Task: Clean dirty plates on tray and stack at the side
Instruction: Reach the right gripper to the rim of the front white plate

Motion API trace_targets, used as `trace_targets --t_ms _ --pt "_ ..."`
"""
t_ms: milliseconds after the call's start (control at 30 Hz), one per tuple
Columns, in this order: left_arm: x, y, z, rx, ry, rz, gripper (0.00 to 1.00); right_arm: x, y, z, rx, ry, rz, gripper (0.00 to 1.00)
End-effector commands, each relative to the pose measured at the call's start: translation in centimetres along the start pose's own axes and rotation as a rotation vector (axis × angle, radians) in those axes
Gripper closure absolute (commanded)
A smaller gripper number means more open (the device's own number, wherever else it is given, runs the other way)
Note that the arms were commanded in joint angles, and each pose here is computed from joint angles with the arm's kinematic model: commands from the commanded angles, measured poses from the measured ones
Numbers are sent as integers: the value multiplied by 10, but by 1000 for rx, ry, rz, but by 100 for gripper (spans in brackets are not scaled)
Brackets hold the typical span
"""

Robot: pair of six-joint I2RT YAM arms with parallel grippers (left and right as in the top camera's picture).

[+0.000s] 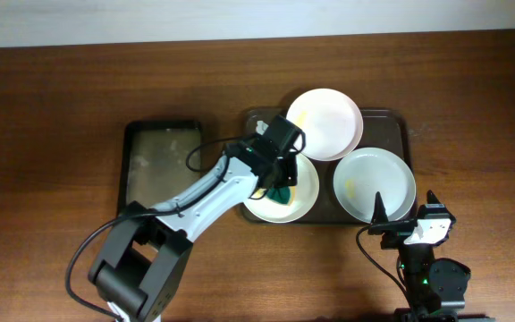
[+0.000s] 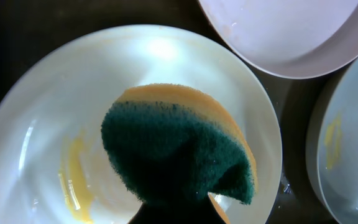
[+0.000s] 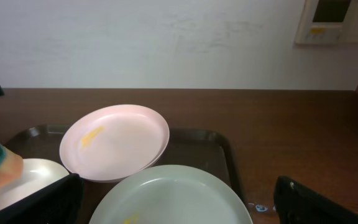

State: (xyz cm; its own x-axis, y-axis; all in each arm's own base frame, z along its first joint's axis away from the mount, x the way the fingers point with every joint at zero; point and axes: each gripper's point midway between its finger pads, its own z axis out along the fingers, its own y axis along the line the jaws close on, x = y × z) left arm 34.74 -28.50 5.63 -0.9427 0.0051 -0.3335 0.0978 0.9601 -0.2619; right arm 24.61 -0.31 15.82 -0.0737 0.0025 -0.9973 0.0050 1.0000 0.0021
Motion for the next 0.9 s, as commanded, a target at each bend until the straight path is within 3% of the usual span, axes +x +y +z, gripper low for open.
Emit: trace_targets --t_ms 0,233,333,433,500,600,733,867 --pt "-4 13 8 -69 -28 -36 100 2 0 0 0 3 4 2" --pt "-6 22 8 -92 -29 -47 100 3 1 0 -4 5 9 2" --pt "-6 22 8 -91 -30 -48 100 -13 32 -3 -189 -50 94 2" --pt "-7 21 8 -87 -35 -48 100 -33 82 -23 -504 -113 98 2" --pt "-6 22 8 -93 -27 -47 100 -39 84 -25 -517 -143 89 2" --pt "-4 25 8 -100 -20 -49 100 -79 93 -42 -598 -305 86 2" --pt "-5 25 8 -100 -21 -51 100 -148 84 -70 -550 -541 50 2" --pt "-4 25 8 -100 -20 -50 100 -185 46 -63 -292 -425 77 2"
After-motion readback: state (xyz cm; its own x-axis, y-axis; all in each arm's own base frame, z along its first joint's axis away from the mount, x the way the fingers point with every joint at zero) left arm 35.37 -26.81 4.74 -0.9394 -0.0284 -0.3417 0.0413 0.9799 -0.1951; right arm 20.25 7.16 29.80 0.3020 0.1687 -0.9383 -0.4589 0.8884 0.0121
